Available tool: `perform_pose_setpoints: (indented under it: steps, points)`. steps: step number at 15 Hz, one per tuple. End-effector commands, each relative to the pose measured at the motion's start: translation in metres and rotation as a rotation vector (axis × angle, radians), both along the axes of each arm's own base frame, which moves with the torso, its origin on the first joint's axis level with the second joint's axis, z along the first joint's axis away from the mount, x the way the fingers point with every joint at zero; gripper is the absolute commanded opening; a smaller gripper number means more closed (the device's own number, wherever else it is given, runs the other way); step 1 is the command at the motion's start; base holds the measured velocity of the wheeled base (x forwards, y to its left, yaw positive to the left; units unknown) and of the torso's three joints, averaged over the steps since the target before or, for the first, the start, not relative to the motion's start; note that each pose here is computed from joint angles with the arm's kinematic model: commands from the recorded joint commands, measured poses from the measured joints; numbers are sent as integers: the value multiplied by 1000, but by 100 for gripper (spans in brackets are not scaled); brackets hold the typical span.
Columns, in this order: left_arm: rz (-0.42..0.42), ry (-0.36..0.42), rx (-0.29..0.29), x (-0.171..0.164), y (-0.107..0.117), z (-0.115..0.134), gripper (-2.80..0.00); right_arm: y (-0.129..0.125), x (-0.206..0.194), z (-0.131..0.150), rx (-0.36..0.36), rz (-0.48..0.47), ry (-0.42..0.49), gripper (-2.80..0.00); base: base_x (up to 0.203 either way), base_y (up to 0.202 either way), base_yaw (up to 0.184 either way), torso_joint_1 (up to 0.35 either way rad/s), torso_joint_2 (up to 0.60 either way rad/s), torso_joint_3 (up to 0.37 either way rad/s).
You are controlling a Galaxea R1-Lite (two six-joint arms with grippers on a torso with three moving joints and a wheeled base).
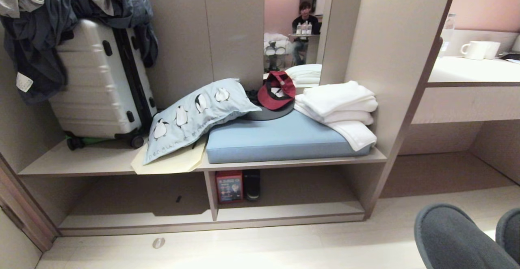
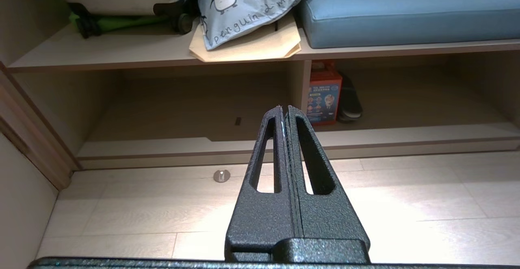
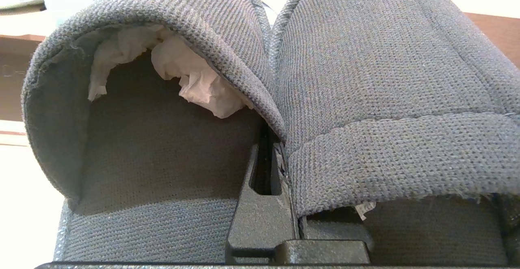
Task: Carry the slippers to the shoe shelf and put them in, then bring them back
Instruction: Place the slippers on the floor
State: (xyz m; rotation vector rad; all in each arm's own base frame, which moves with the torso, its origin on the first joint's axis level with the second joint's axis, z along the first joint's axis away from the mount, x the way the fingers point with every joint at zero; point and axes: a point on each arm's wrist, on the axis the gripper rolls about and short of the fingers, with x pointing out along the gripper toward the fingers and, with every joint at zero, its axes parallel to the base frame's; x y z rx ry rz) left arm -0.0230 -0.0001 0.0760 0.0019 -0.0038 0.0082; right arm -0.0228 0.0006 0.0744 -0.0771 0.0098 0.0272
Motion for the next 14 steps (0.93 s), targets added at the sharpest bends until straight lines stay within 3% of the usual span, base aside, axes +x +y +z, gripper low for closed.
perform_pose_setpoints:
  steps: [1,4,14]
  points:
    - [1,2,0,0,0,0,-280,0,0,0,-1,1,2,-280,0,0,0,0,0,0]
    - [1,2,0,0,0,0,-280,0,0,0,-1,1,3,-280,1,-51,13,0,2,2]
    - [1,2,-2,0,0,0,-280,0,0,0,-1,1,0,-280,0,-196,3,5,1,1]
